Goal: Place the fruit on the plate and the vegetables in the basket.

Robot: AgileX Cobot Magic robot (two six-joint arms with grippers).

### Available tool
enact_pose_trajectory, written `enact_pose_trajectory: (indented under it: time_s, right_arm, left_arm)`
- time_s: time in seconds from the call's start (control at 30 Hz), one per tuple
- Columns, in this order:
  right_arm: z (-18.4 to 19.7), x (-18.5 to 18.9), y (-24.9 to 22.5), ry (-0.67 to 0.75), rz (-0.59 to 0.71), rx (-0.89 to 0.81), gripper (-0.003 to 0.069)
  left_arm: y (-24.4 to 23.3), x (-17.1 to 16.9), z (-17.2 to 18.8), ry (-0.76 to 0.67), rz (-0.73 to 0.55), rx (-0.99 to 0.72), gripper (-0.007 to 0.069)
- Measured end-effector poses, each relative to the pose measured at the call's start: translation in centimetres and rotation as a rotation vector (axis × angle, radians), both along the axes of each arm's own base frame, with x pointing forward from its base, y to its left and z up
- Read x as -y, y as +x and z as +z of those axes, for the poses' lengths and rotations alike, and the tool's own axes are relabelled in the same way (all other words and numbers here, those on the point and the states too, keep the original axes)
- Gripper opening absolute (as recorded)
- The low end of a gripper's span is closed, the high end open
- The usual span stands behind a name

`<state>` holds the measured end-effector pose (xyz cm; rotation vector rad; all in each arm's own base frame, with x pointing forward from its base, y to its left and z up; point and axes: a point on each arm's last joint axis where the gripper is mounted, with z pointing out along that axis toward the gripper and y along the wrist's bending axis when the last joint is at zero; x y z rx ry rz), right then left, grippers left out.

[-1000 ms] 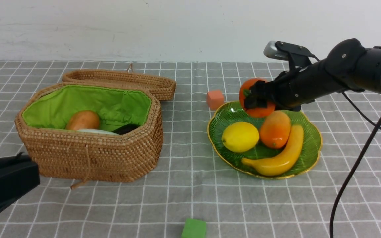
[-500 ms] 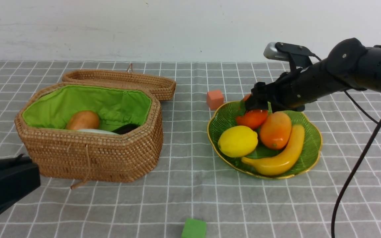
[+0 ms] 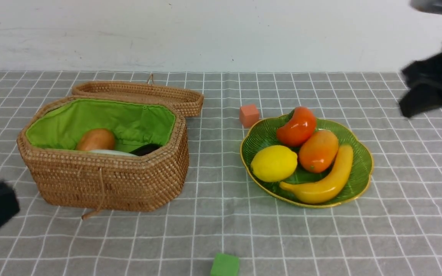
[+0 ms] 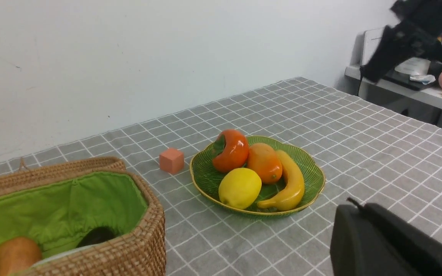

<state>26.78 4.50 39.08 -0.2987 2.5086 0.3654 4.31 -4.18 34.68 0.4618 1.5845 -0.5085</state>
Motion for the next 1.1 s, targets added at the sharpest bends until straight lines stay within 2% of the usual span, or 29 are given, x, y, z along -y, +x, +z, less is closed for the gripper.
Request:
enact_pose_trajectory:
  time_s: [0.03,0.07,0.13,0.3,0.47,0.6,0.8,1.1]
  right_arm:
    - [0.1,0.1,-0.8,-0.003,-0.003,0.005,-0.0017]
    - [0.3,0.6,-4.0,-0.025,-0.018,0.024,-0.0016]
    - [0.1,1.1,-7.4,-0.041,-0.042,0.047,-0.0014]
    - [-2.4,2.3,-17.6,-0.054,-0.114,0.169,-0.0007]
    - [-5.2,3.3,-23.2,-0.023,-0.225,0.341,-0.0006]
    - [-6.7,3.6,-23.7,0.023,-0.279,0.481,-0.0003]
    - [-10.2,3.6,-21.0,0.088,-0.334,0.597,0.0018]
    - [-17.2,3.7,-20.1,0.029,-0.341,0.443,0.0044]
  left_arm:
    - [-0.2,-0.1,-0.1,-0.007,0.004,0.011,-0.0013]
    - [-0.5,-0.4,-1.3,-0.030,0.023,0.023,-0.0013]
    - [-0.6,-0.7,-3.1,-0.053,0.054,0.035,-0.0013]
    - [-0.2,-1.3,-6.1,-0.094,0.129,0.073,-0.0013]
    - [0.3,-1.2,-7.9,-0.084,0.145,0.035,-0.0013]
    - [0.6,-1.2,-9.4,-0.071,0.148,-0.005,-0.0013]
    - [0.8,-1.1,-10.4,-0.061,0.149,-0.034,-0.0013]
    - [0.8,-1.1,-10.4,-0.063,0.150,-0.034,-0.0013]
